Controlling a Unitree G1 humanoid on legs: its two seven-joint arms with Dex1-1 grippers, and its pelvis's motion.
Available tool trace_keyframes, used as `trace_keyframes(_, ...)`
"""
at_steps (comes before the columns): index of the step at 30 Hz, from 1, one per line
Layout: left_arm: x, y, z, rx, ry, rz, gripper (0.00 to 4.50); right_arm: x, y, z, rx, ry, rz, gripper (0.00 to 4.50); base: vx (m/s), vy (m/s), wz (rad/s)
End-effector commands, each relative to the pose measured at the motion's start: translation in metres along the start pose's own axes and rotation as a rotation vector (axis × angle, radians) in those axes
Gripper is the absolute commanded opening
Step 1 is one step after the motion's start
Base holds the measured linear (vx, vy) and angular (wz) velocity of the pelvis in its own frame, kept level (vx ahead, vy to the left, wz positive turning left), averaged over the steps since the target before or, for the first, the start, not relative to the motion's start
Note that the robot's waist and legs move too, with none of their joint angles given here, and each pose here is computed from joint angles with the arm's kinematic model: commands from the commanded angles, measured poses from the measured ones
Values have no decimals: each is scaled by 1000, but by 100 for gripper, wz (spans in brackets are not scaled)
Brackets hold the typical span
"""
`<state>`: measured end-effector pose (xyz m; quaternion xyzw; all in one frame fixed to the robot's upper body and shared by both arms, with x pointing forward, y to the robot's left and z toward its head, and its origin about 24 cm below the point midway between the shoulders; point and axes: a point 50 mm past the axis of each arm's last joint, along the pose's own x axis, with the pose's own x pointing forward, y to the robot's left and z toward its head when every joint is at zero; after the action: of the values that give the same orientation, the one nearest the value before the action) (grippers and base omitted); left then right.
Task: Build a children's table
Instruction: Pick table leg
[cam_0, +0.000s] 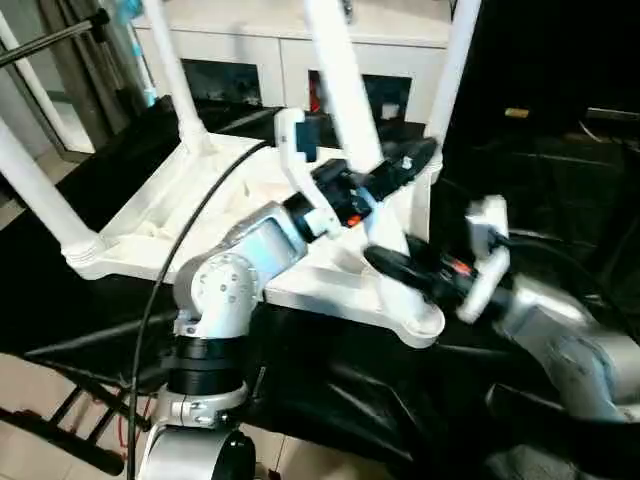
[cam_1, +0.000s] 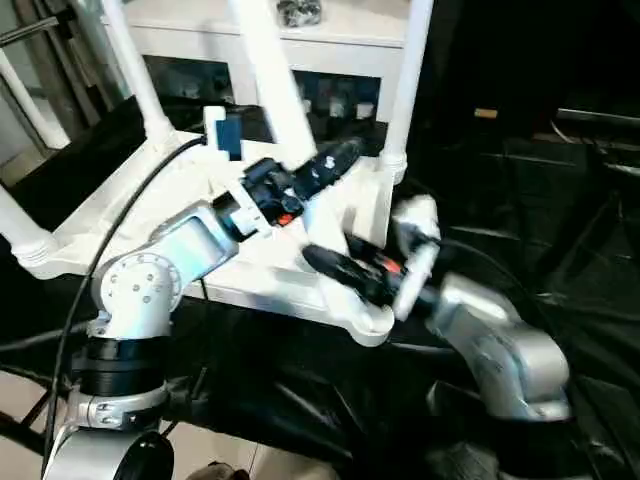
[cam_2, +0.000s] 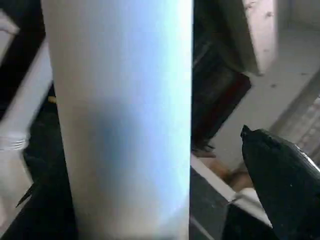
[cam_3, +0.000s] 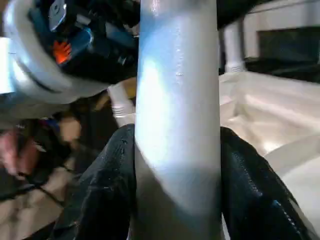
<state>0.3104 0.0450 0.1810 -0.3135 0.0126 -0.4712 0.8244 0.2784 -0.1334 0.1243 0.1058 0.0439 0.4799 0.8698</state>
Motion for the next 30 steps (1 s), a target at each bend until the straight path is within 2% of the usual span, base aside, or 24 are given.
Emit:
trace_keyframes(1, 1, 4, 3, 21, -4, 84, 450, 10, -2, -2, -128, 73, -65, 186, 0, 0, 0)
trace_keyframes(2, 2, 11, 6, 33, -12, 163, 450, 17, 1, -5, -191, 131, -71, 186, 0, 0, 0)
trace_keyframes(3, 1, 18, 10, 46, -24, 242, 422, 26, 4, -6, -252, 164, -74, 186, 0, 0, 0)
trace_keyframes(4, 1, 23, 13, 57, -31, 294, 415, 34, 7, -5, -280, 164, -88, 186, 0, 0, 0)
trace_keyframes(5, 1, 29, 18, 81, -49, 370, 415, 44, 9, -1, -271, 138, -116, 186, 0, 0, 0)
trace_keyframes(7, 0, 32, 20, 84, -65, 416, 409, 49, 10, 0, -272, 129, -131, 186, 0, 0, 0)
trace_keyframes(9, -1, 40, 27, 62, -126, 504, 394, 58, 10, 2, -326, 121, -178, 186, 0, 0, 0)
trace_keyframes(10, -2, 44, 31, 60, -162, 553, 371, 62, 9, 4, -345, 110, -208, 186, 0, 0, 0)
trace_keyframes(12, -4, 50, 37, 56, -219, 621, 371, 67, 11, 5, -367, 98, -233, 186, 0, 0, 0)
trace_keyframes(15, -2, 51, 36, 20, -240, 634, 332, 71, 14, 6, -377, 89, -243, 186, 0, 0, 0)
trace_keyframes(18, 1, 48, 31, 1, -227, 620, 327, 71, 16, 6, -383, 87, -250, 186, 0, 0, 0)
trace_keyframes(21, 7, 42, 26, -27, -237, 575, 289, 71, 16, 7, -376, 81, -258, 186, 0, 0, 0)
trace_keyframes(23, 8, 40, 25, -22, -238, 562, 287, 71, 17, 8, -374, 78, -250, 186, 0, 0, 0)
trace_keyframes(26, 9, 41, 24, -18, -239, 560, 246, 71, 18, 9, -374, 78, -241, 186, 0, 0, 0)
trace_keyframes(30, 8, 41, 24, -4, -230, 542, 236, 71, 19, 10, -369, 75, -233, 186, 0, 0, 0)
